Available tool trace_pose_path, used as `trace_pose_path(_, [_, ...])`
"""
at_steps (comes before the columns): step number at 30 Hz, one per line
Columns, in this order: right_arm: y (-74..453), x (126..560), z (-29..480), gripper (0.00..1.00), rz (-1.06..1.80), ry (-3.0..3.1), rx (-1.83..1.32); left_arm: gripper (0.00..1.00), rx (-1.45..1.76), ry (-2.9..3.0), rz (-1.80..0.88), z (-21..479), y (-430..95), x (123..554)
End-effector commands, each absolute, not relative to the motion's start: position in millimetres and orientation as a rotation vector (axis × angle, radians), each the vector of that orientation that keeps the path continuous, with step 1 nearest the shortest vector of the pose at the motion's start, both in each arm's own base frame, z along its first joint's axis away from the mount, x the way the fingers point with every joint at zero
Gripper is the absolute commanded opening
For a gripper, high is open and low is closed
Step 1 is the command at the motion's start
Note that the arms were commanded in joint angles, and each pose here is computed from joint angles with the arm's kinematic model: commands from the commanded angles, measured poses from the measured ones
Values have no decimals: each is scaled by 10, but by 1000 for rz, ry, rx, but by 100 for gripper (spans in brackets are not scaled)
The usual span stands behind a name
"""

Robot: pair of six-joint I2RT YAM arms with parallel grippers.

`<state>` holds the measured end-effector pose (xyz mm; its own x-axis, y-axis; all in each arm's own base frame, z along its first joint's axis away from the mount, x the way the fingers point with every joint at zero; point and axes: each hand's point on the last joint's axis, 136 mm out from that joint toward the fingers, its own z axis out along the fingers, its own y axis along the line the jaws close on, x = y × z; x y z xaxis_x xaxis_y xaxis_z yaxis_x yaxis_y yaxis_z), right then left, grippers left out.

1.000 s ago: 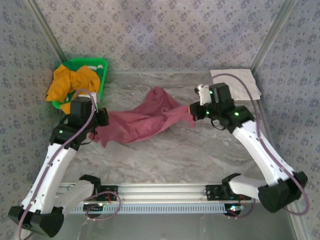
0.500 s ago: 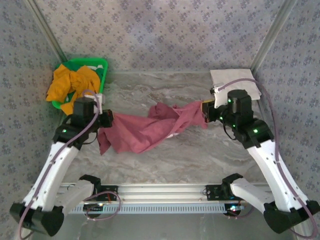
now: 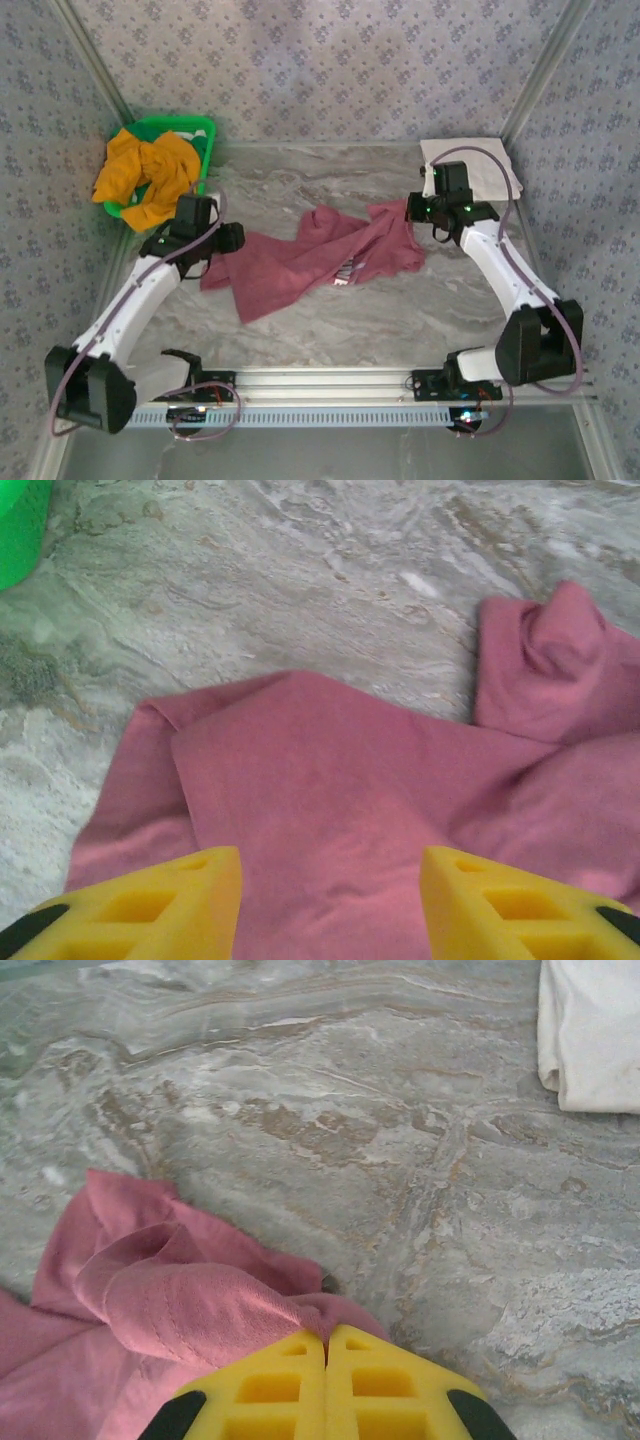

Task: Fold and stack the t-shirts

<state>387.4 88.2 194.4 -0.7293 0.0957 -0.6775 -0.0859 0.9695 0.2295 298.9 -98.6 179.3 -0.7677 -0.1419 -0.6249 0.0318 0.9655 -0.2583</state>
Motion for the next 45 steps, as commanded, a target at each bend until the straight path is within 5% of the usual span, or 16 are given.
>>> trace_pose_path(1, [881, 4074, 2090, 0, 333, 2307, 49, 49, -100, 2534, -358, 1534, -1084, 2487])
trace_pose_path(9, [910, 4177, 1922, 0, 331, 2342, 38, 52, -373, 2866, -280, 681, -1237, 1892])
trace_pose_path(24, [907, 4177, 1805, 0, 322, 2370, 37, 55, -480, 2961, -227, 243, -1301, 1721])
trace_pose_path(30, [897, 4159, 1779, 0, 321, 2376, 41, 41, -470, 2950, -242, 70, -1328, 1751])
trace_pose_path(38, [820, 4116, 1815, 0, 310, 2366, 51, 1, -454, 2877, -154, 211, -1092, 1788])
trace_pose_path(45, [796, 3963, 2230, 0, 305, 2267, 10, 0, -378, 2595, -243, 1279, -910, 2218])
